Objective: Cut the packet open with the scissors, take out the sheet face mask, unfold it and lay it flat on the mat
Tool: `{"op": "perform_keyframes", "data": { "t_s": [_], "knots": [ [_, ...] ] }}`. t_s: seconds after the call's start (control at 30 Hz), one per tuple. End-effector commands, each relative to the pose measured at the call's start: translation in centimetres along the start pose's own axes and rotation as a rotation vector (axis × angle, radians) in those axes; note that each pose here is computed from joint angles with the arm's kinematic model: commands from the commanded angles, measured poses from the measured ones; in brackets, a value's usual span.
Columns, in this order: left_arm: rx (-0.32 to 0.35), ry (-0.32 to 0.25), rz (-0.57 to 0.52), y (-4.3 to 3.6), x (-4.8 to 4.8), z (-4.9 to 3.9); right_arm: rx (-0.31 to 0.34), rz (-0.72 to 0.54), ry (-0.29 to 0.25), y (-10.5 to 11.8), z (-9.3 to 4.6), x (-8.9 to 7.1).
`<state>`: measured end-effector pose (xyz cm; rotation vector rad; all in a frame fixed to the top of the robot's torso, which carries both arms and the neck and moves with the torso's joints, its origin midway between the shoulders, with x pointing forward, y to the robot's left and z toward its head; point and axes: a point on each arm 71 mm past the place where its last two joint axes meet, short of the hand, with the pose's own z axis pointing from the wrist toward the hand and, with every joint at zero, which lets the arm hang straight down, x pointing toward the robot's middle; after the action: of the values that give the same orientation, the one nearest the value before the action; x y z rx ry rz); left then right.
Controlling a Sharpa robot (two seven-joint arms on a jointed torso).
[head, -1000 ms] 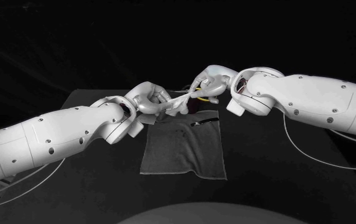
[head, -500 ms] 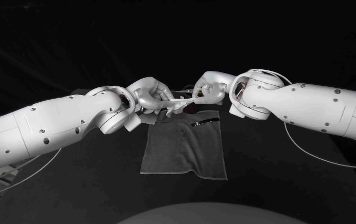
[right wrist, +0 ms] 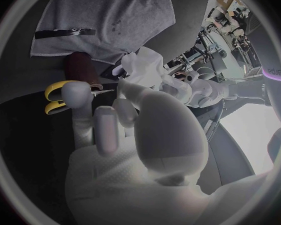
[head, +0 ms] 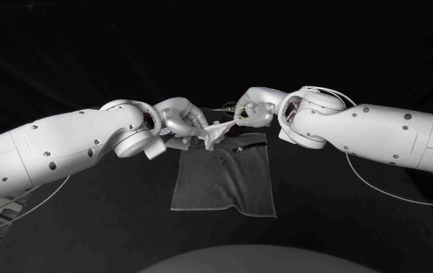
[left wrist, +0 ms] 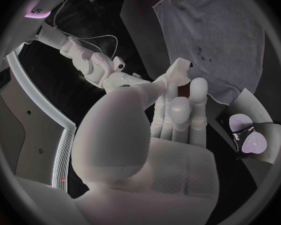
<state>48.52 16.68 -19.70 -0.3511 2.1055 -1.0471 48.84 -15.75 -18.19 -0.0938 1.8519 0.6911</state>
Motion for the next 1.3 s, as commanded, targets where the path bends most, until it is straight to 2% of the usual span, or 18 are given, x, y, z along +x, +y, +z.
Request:
{"op": "perform_keyframes", "data": {
  "t_s": [0.03, 0.27, 0.87, 1.3],
  "knots": [
    [-0.03, 0.03, -0.004, 0.35, -0.12, -0.11, 0.021, -0.002, -0.05, -0.6, -0.2, -0.5],
    [-0.038, 0.027, -0.011, 0.45, -0.24, -0.04, 0.015, 0.016, -0.04, -0.5, -0.7, -0.4],
    [-0.044, -0.004, -0.022, 0.61, -0.58, 0.01, 0.011, 0.1, 0.034, 0.0, -1.4, 0.1],
    [-0.052, 0.009, 0.004, 0.95, -0.78, -0.05, 0.054, 0.177, 0.007, -1.1, -1.9, -0.3]
  ]
}}
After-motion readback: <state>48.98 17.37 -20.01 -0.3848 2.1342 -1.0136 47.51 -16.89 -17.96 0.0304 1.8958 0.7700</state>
